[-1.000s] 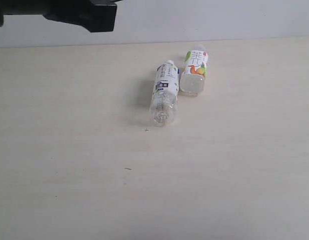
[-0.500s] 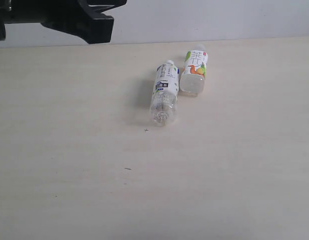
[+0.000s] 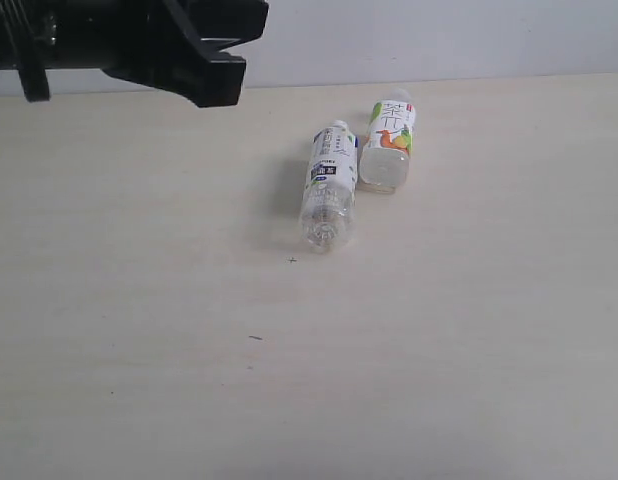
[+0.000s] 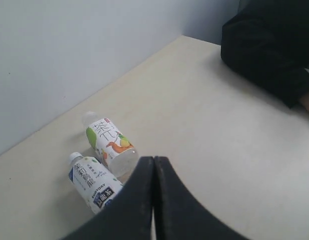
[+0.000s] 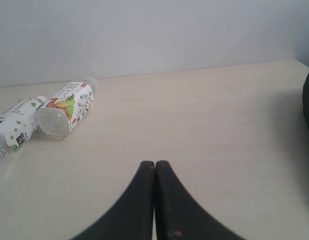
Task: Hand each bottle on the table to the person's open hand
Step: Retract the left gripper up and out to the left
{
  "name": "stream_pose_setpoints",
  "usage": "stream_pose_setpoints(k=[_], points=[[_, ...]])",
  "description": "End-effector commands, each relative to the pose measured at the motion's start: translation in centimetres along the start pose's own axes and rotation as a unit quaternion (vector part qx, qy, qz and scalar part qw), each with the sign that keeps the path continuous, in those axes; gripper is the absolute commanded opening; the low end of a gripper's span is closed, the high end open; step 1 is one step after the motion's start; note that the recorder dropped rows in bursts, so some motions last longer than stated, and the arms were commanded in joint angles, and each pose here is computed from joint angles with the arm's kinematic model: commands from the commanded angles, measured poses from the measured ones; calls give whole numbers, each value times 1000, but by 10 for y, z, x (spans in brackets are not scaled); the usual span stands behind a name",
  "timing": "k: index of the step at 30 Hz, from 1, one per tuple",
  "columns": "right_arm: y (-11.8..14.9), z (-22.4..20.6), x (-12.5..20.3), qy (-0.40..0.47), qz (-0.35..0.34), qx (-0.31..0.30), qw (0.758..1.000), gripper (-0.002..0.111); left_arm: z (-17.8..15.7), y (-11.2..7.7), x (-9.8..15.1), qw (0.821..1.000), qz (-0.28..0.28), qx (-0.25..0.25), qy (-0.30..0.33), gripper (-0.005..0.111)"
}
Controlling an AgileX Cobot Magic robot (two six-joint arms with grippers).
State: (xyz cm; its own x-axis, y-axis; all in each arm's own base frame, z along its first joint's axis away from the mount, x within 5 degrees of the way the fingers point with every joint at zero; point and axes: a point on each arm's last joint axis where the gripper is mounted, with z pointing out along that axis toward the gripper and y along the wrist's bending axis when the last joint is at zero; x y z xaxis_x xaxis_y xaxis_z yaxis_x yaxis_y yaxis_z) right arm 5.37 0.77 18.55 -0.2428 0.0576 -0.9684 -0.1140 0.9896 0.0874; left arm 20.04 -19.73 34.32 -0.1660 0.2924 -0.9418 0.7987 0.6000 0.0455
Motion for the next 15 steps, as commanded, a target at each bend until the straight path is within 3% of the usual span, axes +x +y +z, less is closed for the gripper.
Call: stream_pose_setpoints(k=[1, 4, 9, 15], points=[[0, 0, 1, -5, 1, 0, 1000, 0, -18, -1, 0, 1000, -5, -11, -19, 0], [0, 0, 1, -5, 1, 0, 1000, 0, -42, 3, 10, 996, -25, -65, -57, 0], [0, 0, 1, -5, 1, 0, 1000, 0, -92, 11, 39, 973, -48, -181, -134, 0], [0, 0, 1, -5, 1, 0, 1000, 0, -123, 6, 69, 964, -48, -204, -162, 0]])
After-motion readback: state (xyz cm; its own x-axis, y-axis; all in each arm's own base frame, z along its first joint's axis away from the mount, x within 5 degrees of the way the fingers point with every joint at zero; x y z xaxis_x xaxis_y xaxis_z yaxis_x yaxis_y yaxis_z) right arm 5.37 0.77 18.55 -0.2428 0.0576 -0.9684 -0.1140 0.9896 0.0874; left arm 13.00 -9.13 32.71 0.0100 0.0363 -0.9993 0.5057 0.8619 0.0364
